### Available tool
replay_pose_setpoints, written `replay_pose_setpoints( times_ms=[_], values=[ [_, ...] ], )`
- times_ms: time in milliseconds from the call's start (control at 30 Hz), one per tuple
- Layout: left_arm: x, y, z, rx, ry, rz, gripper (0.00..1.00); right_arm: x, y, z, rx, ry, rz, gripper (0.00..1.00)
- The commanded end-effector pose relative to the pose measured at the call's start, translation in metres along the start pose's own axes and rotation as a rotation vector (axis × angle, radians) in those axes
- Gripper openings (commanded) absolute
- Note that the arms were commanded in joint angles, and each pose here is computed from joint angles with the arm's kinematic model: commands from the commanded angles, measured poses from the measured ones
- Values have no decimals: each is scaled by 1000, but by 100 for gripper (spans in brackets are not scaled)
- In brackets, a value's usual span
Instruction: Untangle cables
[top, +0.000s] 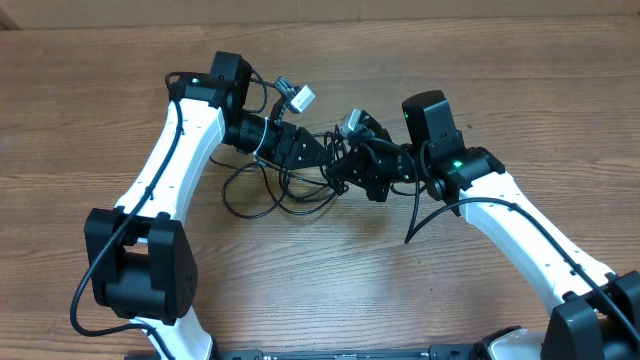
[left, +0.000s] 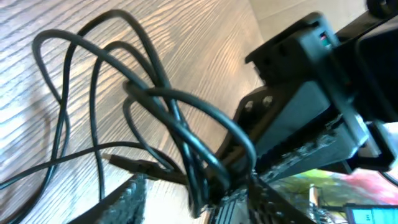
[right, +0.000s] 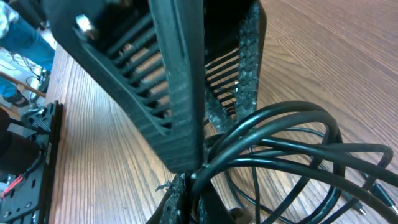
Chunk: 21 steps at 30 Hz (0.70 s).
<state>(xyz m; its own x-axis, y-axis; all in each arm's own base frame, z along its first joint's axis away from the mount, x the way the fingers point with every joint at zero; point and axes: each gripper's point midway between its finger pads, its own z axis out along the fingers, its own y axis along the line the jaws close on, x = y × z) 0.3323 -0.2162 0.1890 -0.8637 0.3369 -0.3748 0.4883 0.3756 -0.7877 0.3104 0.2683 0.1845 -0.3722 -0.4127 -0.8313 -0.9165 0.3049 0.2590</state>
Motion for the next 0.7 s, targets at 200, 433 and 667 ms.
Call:
replay_pose_setpoints(
  times_ms=[200,433,667],
  values=[
    [1,9,1,-42,16,8,63,-16,3,-5,4,-41,13,4],
    [3,8,1,-40,20,3,51,-19,1,-5,11,-54,-1,4],
    [11,5,1,-29,47,40,40,-34,-9,-11,40,-115,49,4]
  ],
)
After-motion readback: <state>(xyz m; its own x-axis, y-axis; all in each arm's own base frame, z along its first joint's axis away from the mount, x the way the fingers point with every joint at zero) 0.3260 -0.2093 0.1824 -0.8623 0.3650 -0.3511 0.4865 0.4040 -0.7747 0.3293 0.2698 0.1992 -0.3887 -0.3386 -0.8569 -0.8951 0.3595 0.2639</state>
